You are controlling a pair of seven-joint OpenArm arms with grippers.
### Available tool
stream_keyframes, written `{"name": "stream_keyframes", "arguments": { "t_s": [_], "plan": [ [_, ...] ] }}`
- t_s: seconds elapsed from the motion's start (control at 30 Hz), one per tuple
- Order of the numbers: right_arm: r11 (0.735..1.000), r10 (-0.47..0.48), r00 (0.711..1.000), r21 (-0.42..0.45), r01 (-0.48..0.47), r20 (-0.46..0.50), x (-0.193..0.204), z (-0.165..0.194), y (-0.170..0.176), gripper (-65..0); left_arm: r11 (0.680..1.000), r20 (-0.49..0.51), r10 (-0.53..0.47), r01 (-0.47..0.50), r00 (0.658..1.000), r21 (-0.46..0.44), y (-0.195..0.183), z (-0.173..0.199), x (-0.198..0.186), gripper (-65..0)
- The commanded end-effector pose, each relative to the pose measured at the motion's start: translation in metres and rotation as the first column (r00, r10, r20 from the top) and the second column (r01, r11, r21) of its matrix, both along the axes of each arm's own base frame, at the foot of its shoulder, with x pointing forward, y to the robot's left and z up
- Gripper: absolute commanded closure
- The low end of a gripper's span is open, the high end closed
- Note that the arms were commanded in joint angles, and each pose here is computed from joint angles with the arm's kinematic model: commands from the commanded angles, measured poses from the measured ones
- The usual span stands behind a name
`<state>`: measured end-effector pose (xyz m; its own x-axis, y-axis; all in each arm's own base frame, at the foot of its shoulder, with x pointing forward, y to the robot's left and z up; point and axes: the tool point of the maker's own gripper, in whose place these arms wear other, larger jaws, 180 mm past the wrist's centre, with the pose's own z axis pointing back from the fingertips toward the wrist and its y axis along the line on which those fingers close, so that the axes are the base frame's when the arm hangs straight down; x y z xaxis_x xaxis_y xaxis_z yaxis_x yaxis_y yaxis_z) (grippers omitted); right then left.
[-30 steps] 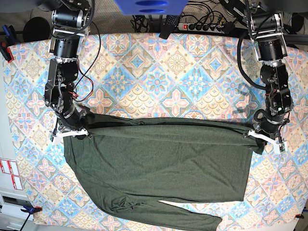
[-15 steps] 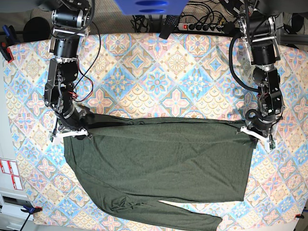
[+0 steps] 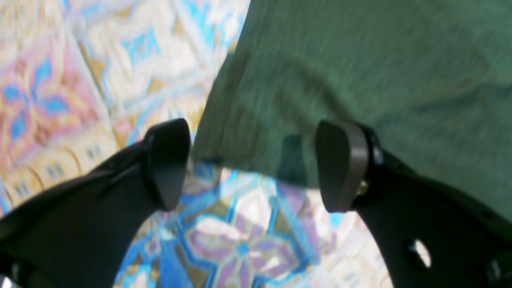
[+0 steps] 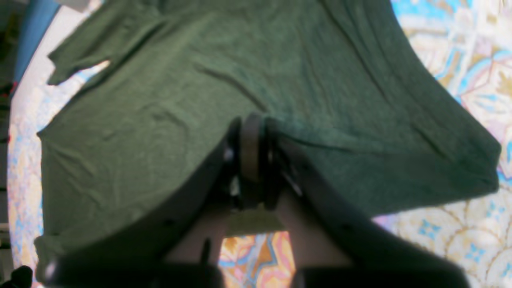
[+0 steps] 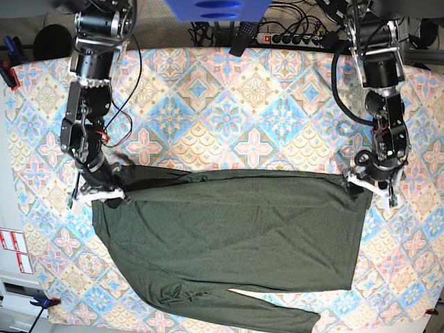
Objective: Fold the T-shirt properly
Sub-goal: 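Pull the held shoulder edge back toward the robot, straightening the shirt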
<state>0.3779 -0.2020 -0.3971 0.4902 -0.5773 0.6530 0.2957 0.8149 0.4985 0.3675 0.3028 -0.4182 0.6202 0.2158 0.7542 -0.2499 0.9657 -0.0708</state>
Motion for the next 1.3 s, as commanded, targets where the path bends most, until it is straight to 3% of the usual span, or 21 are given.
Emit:
{"name": "stream_keyframes", "arguments": {
  "t_s": [0.0, 0.13, 0.37, 0.57, 0.7, 0.93, 1.27],
  "plan": [
    [1.000, 0.004, 1.000, -0.012, -0.003, 0.026, 0.005, 0.011, -0.004, -0.8, 1.000, 0.040, 0.006, -0.007, 0.999, 0.019, 0.008, 0.012, 0.007, -45.6],
    [0.999, 0.034, 0.998, 0.010, -0.034, -0.053, -0.011, -0.005, 0.001, -8.8, 1.000, -0.003, 0.015, -0.015, 1.000, 0.005, 0.009, -0.004, -0.001, -45.7],
    [0.999, 0.038, 0.995, 0.014, -0.037, -0.087, -0.023, -0.016, 0.002, -22.0, 0.999, -0.044, 0.030, -0.031, 0.999, -0.023, 0.007, -0.020, -0.002, -45.8],
    [0.999, 0.038, 0.995, 0.018, -0.036, -0.098, -0.024, -0.019, 0.002, -22.8, 0.999, -0.025, 0.035, -0.035, 0.999, -0.013, 0.009, -0.021, 0.000, -46.1],
    [0.999, 0.031, 0.993, 0.023, -0.029, -0.110, -0.025, -0.023, 0.001, -22.9, 1.000, -0.038, -0.019, 0.019, 0.999, -0.007, -0.008, -0.026, 0.002, -46.2],
    [0.997, -0.067, 0.989, 0.038, 0.072, -0.128, -0.035, -0.030, -0.030, -22.9, 0.999, -0.045, -0.042, 0.041, 0.998, -0.017, -0.022, -0.031, 0.003, -46.3],
    [0.993, -0.102, 0.983, 0.037, 0.109, -0.153, -0.050, -0.038, -0.042, -22.9, 0.999, -0.080, -0.024, 0.021, 0.997, -0.037, -0.021, -0.044, -0.003, -45.7]
  ]
}}
